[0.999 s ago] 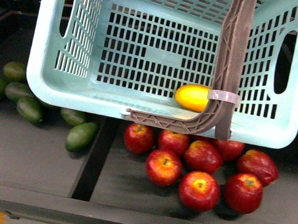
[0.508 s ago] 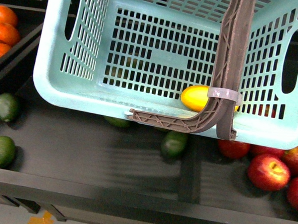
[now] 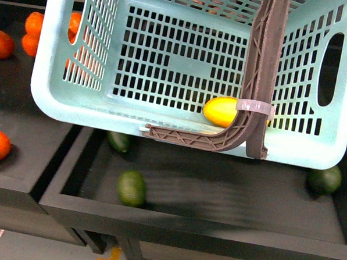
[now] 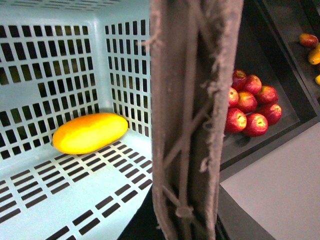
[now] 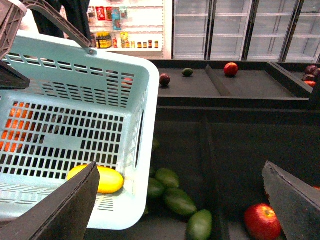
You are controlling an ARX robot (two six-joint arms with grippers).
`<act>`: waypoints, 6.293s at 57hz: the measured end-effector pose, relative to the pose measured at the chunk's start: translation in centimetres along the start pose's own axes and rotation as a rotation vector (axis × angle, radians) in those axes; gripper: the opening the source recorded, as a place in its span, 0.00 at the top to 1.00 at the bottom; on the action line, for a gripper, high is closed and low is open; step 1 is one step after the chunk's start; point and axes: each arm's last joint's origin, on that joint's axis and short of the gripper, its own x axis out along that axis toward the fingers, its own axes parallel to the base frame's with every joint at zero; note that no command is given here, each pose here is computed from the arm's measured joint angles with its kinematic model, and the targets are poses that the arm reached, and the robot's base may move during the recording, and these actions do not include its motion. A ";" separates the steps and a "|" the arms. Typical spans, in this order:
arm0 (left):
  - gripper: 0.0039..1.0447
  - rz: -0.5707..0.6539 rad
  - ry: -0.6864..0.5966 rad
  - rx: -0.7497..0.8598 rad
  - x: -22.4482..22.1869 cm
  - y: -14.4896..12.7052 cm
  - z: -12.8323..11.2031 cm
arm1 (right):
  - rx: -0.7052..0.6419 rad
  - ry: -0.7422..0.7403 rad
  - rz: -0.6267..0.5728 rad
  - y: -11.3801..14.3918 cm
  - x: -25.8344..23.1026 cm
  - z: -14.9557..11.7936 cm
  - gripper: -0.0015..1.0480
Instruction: Pick mango and avocado into basket
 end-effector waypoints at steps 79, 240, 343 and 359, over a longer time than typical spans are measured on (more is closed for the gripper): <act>0.92 -0.006 0.000 -0.001 -0.1 0.0 0.0 | 0.018 0.537 -0.243 -8.9 22.1 -6.9 0.07; 0.92 -0.002 -0.002 -0.001 -0.1 0.0 0.1 | -0.069 0.720 -0.089 -10.5 35.6 -25.8 0.44; 0.92 -0.002 -0.002 -0.001 -0.1 0.0 0.1 | 0.054 0.242 0.190 3.1 19.4 6.1 0.47; 0.92 0.006 -0.003 0.001 -0.1 0.0 0.0 | 0.014 0.275 0.208 8.4 20.9 3.7 0.42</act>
